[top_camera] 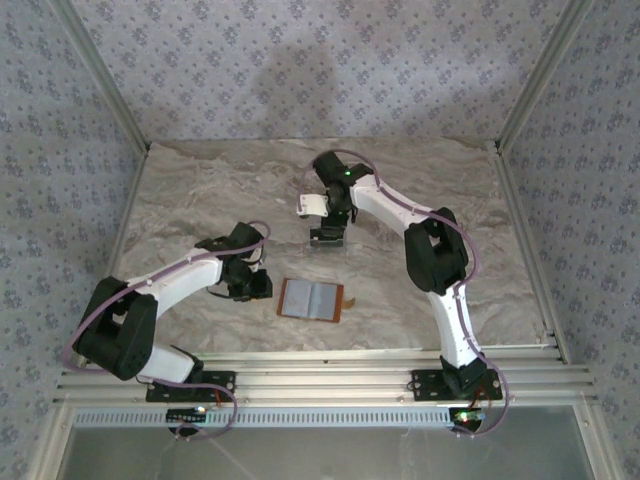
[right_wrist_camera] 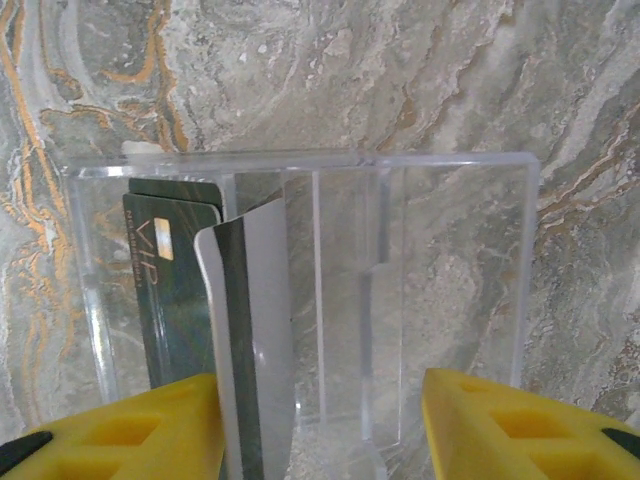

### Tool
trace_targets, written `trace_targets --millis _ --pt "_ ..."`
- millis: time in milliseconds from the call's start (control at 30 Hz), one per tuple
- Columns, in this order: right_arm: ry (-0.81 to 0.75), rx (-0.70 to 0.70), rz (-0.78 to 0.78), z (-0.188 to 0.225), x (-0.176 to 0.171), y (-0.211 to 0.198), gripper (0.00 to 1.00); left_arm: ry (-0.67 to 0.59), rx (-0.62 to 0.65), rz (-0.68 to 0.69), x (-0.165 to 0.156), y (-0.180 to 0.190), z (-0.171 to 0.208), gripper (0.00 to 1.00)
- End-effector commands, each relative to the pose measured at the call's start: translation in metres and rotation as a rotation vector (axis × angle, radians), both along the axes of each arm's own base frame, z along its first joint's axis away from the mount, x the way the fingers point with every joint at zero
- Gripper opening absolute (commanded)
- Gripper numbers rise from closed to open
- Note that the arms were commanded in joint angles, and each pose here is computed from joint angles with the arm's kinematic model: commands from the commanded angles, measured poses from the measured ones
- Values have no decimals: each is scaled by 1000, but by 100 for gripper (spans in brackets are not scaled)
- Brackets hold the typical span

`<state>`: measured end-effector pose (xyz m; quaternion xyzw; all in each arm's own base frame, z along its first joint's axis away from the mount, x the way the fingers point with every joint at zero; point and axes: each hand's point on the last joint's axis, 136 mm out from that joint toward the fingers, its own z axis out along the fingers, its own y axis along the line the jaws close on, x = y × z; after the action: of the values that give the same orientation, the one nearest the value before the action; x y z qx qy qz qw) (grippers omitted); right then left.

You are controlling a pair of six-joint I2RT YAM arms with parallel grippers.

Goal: Take the credit cards out of the card holder

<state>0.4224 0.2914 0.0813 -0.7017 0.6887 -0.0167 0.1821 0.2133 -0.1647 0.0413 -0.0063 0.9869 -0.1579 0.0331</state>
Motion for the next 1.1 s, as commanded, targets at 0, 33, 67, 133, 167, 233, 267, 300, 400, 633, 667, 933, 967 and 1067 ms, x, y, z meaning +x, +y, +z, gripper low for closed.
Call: trace_targets --millis 0,33,67,133,167,233,267,300,400,633,667,933,967,1067 --pt "-32 26 2 16 7 1 55 -12 -20 16 2 -1 11 23" --pt "-41 31 1 18 9 1 55 -13 -20 18 3 -1 11 23" --pt "-51 31 -2 19 11 0 55 -15 -20 16 3 -1 11 23" --pt "-70 34 -7 21 16 1 55 -13 -20 17 3 -1 11 23" --pt "-81 32 -10 22 18 1 55 -12 -24 17 3 -2 11 23" --pt "-100 30 -17 22 22 1 55 -6 -27 16 2 -2 10 23" --pt "-112 28 -22 23 25 1 55 -5 -26 16 2 -2 9 23" --pt "-122 31 -24 24 27 2 55 -6 -27 15 2 -2 10 23" --pt "-142 37 -24 28 30 4 55 -10 -26 15 3 -2 10 23" --pt "-129 40 -11 34 27 6 55 -16 -25 14 4 -2 13 23" --pt "-123 32 -7 34 24 5 55 -16 -25 13 4 -2 13 23" --pt "-141 32 -6 33 31 7 55 -14 -24 11 5 -3 13 23" --pt "-149 32 -7 33 33 8 55 -13 -23 10 5 -3 12 23" --pt "-166 32 -14 29 39 10 55 -13 -20 10 5 -2 12 23"
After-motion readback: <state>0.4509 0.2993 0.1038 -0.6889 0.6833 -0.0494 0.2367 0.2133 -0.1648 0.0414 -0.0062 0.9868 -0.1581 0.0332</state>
